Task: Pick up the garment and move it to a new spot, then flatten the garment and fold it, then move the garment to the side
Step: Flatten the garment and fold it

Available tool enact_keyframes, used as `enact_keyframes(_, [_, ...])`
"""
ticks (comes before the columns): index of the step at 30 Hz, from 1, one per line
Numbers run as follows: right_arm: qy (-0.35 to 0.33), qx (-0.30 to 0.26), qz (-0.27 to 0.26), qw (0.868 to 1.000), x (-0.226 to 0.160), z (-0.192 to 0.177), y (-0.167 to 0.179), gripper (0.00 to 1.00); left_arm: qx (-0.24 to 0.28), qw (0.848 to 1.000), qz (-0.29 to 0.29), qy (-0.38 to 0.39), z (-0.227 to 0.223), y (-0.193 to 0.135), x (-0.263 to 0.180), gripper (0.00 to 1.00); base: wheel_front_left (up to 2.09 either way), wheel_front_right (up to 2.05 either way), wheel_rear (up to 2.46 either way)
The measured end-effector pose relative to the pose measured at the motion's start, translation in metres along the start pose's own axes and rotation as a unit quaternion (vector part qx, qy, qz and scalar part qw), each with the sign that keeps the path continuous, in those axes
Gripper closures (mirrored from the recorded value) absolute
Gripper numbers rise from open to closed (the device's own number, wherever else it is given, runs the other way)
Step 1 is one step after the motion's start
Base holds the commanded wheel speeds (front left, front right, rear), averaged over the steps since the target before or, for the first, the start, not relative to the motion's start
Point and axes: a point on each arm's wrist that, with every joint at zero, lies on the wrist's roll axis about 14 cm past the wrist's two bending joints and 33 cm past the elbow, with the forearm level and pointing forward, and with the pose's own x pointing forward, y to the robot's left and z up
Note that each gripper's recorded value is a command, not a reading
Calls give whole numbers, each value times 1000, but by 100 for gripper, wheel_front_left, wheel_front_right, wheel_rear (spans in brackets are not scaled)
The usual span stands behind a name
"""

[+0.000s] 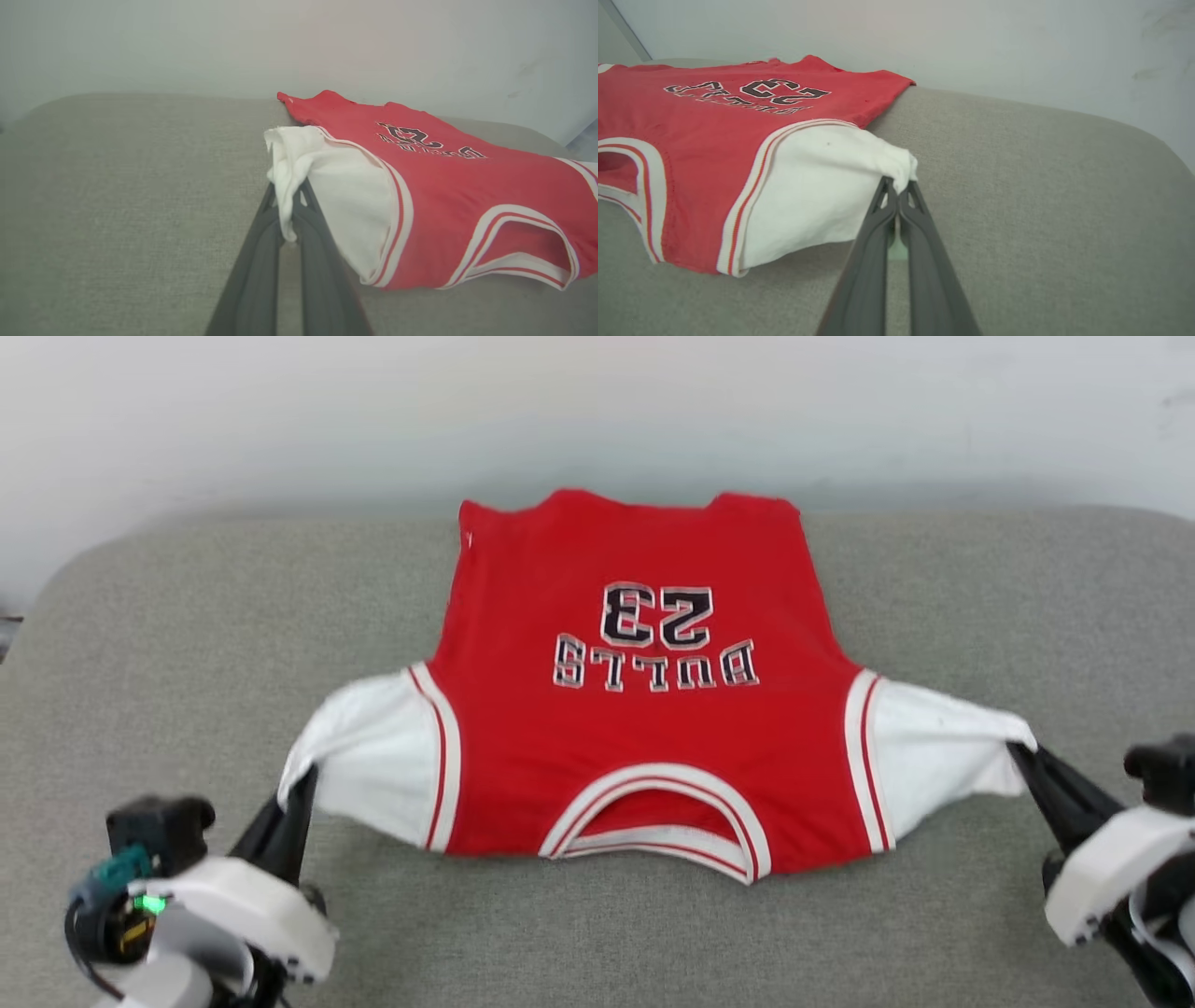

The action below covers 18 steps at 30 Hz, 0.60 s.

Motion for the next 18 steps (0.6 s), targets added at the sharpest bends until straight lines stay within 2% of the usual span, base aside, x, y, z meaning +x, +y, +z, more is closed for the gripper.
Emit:
enact_keyframes(11, [87,38,-34,995,-74,-58,4,100,-27,996,56,67,-51,19,-67,100,0,0,0])
enact_keyframes(18, [162,63,-49,983,-107,-98,12,100,-36,991,76,100,-74,26,-84,100,0,0,0])
